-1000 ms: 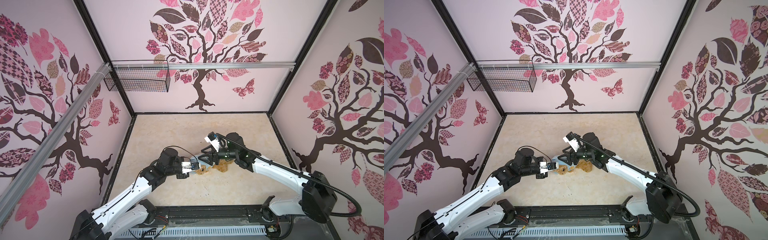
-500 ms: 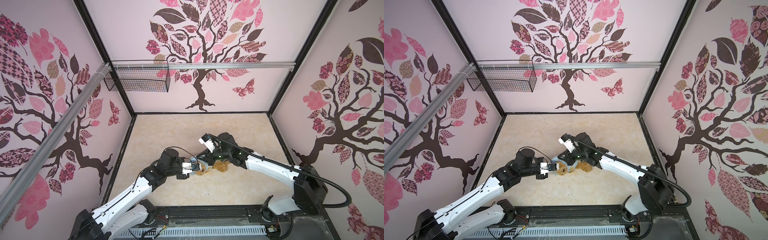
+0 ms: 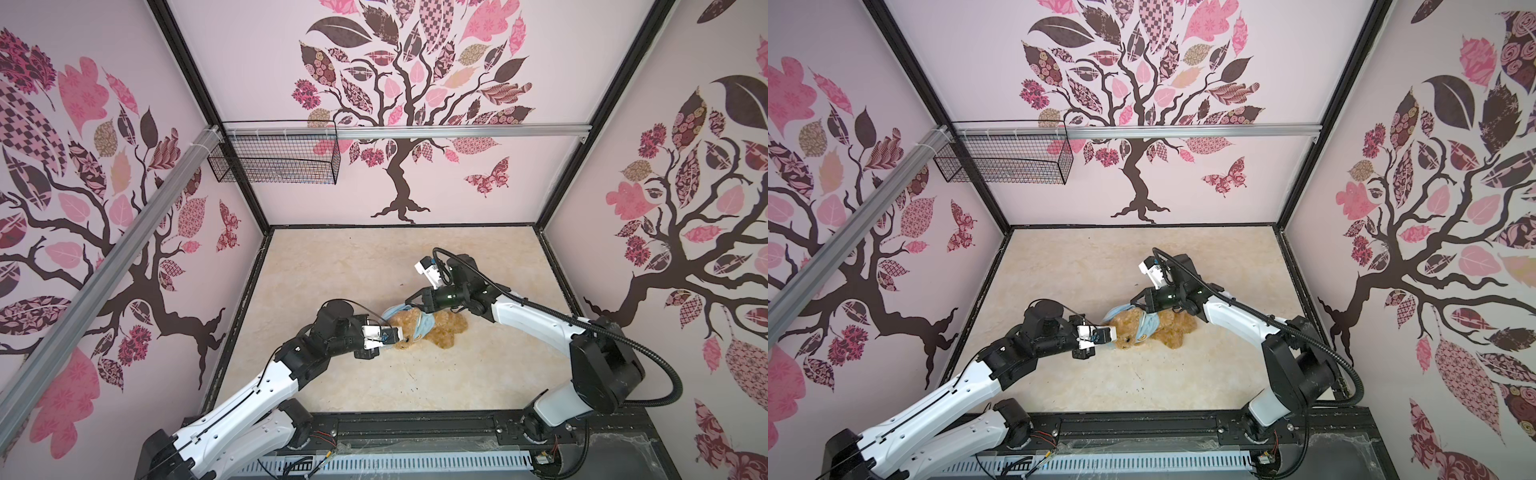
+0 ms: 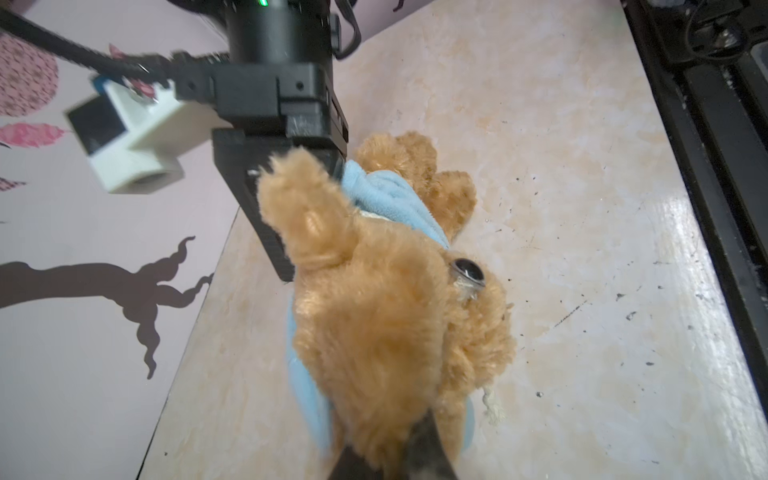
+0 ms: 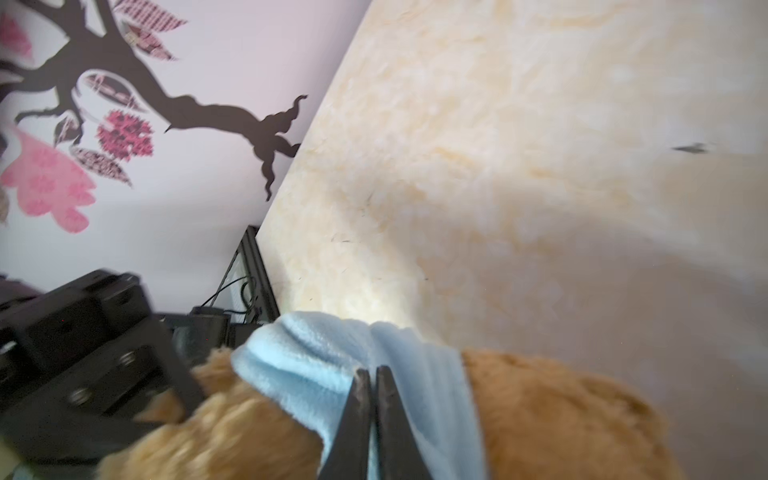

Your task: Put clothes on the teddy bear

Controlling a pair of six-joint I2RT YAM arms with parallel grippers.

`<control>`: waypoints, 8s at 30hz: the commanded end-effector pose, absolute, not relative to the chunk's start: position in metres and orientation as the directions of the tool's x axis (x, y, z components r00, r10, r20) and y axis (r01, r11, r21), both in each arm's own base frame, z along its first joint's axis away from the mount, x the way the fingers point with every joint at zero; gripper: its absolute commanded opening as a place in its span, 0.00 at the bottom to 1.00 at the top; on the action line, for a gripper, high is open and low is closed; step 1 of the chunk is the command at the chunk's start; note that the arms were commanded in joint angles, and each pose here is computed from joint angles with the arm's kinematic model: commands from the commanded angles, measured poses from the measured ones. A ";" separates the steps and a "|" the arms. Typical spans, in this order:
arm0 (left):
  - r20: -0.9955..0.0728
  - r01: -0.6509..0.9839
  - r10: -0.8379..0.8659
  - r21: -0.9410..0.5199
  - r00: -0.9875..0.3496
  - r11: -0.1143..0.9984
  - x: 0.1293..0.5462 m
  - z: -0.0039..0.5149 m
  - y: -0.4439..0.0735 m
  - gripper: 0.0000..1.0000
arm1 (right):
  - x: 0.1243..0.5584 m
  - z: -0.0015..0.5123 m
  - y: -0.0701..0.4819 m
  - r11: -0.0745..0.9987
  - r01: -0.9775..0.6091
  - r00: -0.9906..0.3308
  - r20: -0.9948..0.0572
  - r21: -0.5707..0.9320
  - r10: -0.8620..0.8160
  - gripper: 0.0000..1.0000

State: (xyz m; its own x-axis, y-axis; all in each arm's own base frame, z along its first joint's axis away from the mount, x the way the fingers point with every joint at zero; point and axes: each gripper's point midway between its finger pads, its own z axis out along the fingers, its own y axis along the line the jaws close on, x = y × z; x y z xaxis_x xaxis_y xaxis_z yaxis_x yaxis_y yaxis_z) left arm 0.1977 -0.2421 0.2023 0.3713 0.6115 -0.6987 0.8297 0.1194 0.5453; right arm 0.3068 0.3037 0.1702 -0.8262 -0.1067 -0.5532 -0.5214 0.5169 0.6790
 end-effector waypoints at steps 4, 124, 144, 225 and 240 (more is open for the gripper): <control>-0.729 0.865 0.590 0.492 0.347 0.099 0.183 0.194 -0.242 0.00 | 0.346 0.159 0.268 0.680 -0.427 -0.826 -0.564 0.596 -0.025 0.16; -0.518 0.262 -0.102 -0.581 -0.849 0.770 0.259 0.086 -0.256 0.69 | 0.307 0.068 0.249 0.690 -0.338 -0.875 -0.484 0.641 0.021 0.21; -0.180 0.027 -0.256 -0.862 -0.950 0.506 0.261 0.147 -0.260 0.00 | 0.237 0.164 0.221 0.634 -0.599 -0.647 -0.762 0.489 -0.022 0.40; -0.460 0.412 0.144 -0.561 -0.876 0.718 0.248 0.150 -0.236 0.00 | 0.307 0.140 0.163 0.640 -0.343 -0.688 -0.648 0.688 0.328 0.00; -0.626 0.585 0.229 -0.449 -0.745 0.676 0.255 0.129 -0.257 0.00 | 0.267 0.184 0.186 0.620 -0.463 -0.700 -0.690 0.633 0.182 0.30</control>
